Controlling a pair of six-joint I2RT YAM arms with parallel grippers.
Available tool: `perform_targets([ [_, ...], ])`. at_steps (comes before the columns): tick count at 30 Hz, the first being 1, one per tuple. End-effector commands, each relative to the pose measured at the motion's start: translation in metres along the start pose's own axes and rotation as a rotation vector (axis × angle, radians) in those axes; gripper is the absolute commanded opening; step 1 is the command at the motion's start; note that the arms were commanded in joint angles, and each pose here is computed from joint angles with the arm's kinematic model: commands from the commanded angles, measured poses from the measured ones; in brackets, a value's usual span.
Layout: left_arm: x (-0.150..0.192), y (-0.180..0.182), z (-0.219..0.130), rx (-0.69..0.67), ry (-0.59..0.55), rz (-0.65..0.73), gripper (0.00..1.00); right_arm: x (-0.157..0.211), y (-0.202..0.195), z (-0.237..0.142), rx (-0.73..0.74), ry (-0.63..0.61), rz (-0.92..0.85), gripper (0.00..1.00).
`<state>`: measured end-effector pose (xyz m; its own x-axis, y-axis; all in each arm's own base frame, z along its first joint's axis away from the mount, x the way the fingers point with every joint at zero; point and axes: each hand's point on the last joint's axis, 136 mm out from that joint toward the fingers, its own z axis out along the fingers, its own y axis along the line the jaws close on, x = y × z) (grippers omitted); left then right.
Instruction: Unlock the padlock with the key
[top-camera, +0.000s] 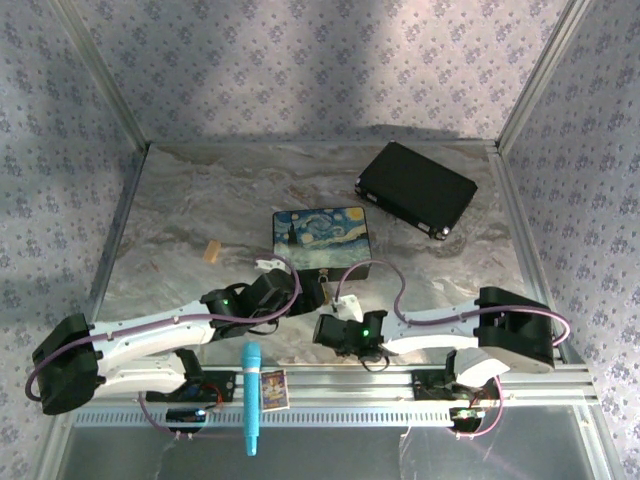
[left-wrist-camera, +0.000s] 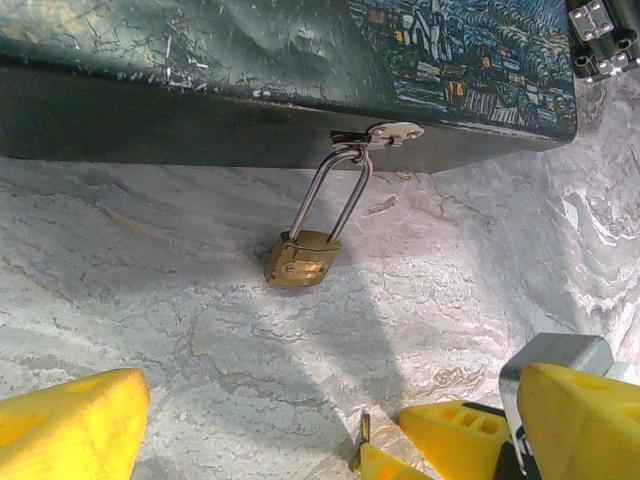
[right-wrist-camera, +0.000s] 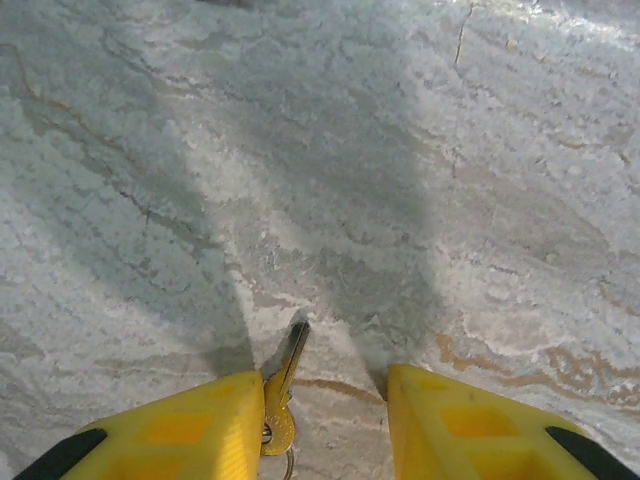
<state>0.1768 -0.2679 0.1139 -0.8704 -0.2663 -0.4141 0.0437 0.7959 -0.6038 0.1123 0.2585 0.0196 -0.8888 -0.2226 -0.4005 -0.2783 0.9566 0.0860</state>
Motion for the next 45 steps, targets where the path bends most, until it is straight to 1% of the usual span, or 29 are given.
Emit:
perform_targets([
  [1,-0.006,-0.011,-0.001,0.023,-0.027,-0.012,0.94,0.013,0.003,-0.001,-0.008,0.034,0.016,0.37],
  [5,-0.005,-0.010,0.000,0.016,-0.030,-0.010,0.94,0.003,0.005,-0.008,-0.023,0.014,0.027,0.38],
  [9,-0.005,-0.011,0.000,0.018,-0.029,-0.009,0.94,-0.009,0.010,-0.023,-0.046,-0.019,0.033,0.38],
  [13,-0.005,-0.009,0.000,0.014,-0.036,-0.007,0.94,-0.002,0.011,-0.018,-0.062,-0.002,0.040,0.38],
  [19,-0.005,-0.008,0.000,0.009,-0.039,-0.011,0.94,0.011,0.014,-0.007,-0.044,0.037,0.030,0.37],
  [21,-0.005,-0.007,0.001,0.003,-0.037,-0.010,0.94,0.015,0.012,-0.002,-0.029,0.054,0.034,0.36],
  [23,-0.004,-0.006,0.002,0.001,-0.036,-0.011,0.94,0.019,0.004,0.000,0.028,0.075,0.024,0.35],
  [26,-0.004,-0.007,0.003,0.004,-0.034,-0.013,0.94,0.026,-0.002,0.002,0.077,0.107,0.007,0.30],
  [29,-0.006,-0.007,0.002,-0.007,-0.041,0.002,0.95,0.036,0.002,0.007,0.054,0.128,-0.001,0.27],
  [31,-0.008,-0.006,0.001,-0.019,-0.049,0.007,0.94,0.040,0.003,0.009,0.052,0.145,-0.011,0.20],
  [33,-0.009,-0.007,0.002,-0.019,-0.052,0.007,0.95,0.039,0.003,0.009,0.042,0.143,-0.011,0.18],
  [34,-0.009,-0.008,0.003,-0.017,-0.053,0.006,0.94,0.039,0.002,0.009,0.038,0.140,-0.010,0.13],
  [36,-0.008,-0.010,0.007,-0.014,-0.050,0.005,0.94,0.036,0.002,0.007,-0.007,0.131,-0.009,0.08],
  [39,-0.006,-0.013,0.015,-0.004,-0.041,0.001,0.94,0.029,-0.002,0.005,-0.073,0.111,-0.019,0.04],
  [41,-0.006,-0.020,0.020,0.023,-0.040,-0.004,0.92,0.023,-0.007,0.002,-0.104,0.105,-0.039,0.00],
  [45,-0.008,-0.037,0.026,0.100,-0.055,0.002,0.87,0.007,-0.018,-0.008,-0.182,0.084,-0.045,0.00],
])
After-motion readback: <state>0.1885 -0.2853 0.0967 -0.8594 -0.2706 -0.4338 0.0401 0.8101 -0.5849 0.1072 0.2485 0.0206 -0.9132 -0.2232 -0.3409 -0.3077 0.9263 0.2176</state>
